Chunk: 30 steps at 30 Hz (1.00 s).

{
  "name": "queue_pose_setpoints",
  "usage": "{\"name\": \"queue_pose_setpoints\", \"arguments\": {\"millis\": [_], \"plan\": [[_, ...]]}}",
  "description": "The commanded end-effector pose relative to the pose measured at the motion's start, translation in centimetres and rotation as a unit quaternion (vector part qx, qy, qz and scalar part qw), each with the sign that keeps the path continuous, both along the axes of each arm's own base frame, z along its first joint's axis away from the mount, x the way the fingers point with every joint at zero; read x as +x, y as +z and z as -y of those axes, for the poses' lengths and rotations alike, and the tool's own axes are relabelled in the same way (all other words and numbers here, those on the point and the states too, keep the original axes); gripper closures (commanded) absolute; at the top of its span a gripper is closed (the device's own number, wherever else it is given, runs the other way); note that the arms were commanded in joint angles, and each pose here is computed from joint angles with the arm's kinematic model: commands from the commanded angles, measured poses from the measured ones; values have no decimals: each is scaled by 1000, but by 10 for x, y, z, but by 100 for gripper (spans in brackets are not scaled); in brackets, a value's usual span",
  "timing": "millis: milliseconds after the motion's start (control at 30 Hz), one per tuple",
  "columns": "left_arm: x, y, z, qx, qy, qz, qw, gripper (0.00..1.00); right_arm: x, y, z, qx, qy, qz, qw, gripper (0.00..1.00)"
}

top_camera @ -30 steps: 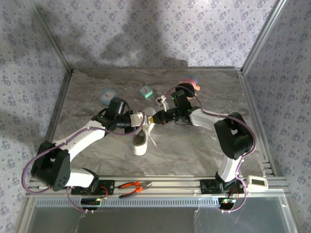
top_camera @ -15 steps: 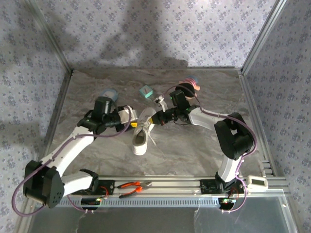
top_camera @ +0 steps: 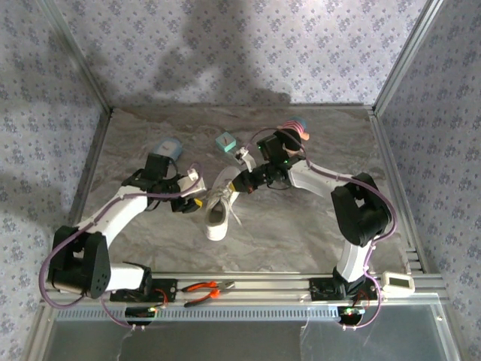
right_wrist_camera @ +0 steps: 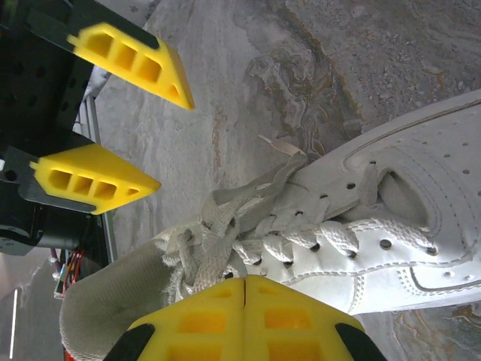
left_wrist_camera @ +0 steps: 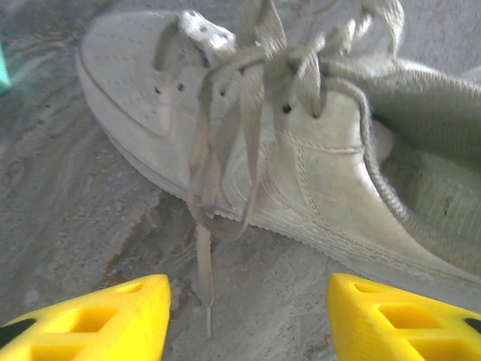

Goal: Tie the shoes

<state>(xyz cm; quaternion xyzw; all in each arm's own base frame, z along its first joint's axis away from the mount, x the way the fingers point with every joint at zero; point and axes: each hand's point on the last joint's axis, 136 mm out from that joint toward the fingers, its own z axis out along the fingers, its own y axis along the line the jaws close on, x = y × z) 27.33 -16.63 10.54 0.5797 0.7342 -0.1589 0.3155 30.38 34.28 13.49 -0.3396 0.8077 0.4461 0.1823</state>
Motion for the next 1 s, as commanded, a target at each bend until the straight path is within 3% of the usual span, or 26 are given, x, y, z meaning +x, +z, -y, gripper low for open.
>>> {"name": "queue_pose_setpoints", "arguments": {"millis": [0,300,533,733,967], "plan": [[-5,7,9,3,-37,6,999,48,1,0,2,-24,11,4,1000,100],[-53,3,59,-7,-52,7,999,49,7,8,-2,-29,19,2,999,100],[-50,5,85,-37,-48,18,998,51,-2,0,1,-42,34,-12,998,100],[-34,14,59,-47,-3,8,999,50,-5,0,-1,-50,37,-11,998,100],[-21,18,15,-18,35,-2,999,50,-9,-10,-7,-58,43,-21,997,100]]}}
